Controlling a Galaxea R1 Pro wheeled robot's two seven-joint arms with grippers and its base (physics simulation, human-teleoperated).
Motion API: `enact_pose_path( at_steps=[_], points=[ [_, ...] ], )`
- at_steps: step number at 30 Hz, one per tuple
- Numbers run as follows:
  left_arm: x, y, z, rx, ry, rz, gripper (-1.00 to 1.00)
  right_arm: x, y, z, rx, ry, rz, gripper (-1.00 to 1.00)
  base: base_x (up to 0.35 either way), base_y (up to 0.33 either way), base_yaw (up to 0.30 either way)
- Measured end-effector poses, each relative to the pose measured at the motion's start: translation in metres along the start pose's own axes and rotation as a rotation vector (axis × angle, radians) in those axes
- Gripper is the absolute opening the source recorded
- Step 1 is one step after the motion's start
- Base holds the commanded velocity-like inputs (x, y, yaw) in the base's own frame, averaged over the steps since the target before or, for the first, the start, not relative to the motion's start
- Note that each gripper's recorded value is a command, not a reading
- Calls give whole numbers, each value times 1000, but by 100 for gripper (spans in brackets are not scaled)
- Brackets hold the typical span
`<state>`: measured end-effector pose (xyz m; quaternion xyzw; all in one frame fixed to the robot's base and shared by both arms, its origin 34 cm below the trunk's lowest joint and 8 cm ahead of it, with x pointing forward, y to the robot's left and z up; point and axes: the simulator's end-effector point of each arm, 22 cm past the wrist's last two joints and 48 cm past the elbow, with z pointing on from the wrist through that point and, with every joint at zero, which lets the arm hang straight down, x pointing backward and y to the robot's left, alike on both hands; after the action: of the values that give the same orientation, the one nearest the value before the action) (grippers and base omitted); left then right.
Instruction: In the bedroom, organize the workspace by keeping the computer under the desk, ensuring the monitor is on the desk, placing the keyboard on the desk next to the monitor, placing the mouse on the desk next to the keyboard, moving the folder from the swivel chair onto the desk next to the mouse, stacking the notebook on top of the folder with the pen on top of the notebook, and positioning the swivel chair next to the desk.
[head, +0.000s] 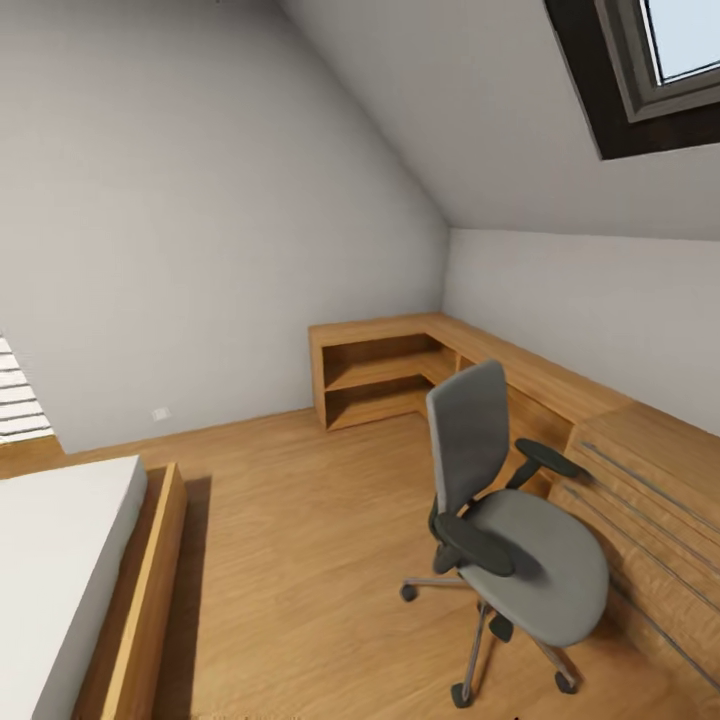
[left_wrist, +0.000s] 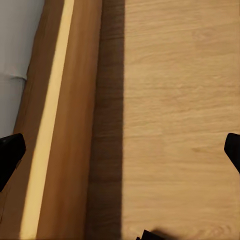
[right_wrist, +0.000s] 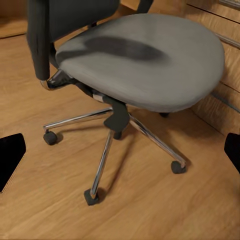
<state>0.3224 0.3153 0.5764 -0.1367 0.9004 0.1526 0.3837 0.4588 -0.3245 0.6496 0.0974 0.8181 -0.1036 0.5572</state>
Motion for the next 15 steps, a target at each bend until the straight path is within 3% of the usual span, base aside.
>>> enact_pose_path(
  at_steps=[15],
  points=[
    [0,0,0,-1,0,0,100,0,-1,0,1,0,-1,100,2,-2,286]
  ],
)
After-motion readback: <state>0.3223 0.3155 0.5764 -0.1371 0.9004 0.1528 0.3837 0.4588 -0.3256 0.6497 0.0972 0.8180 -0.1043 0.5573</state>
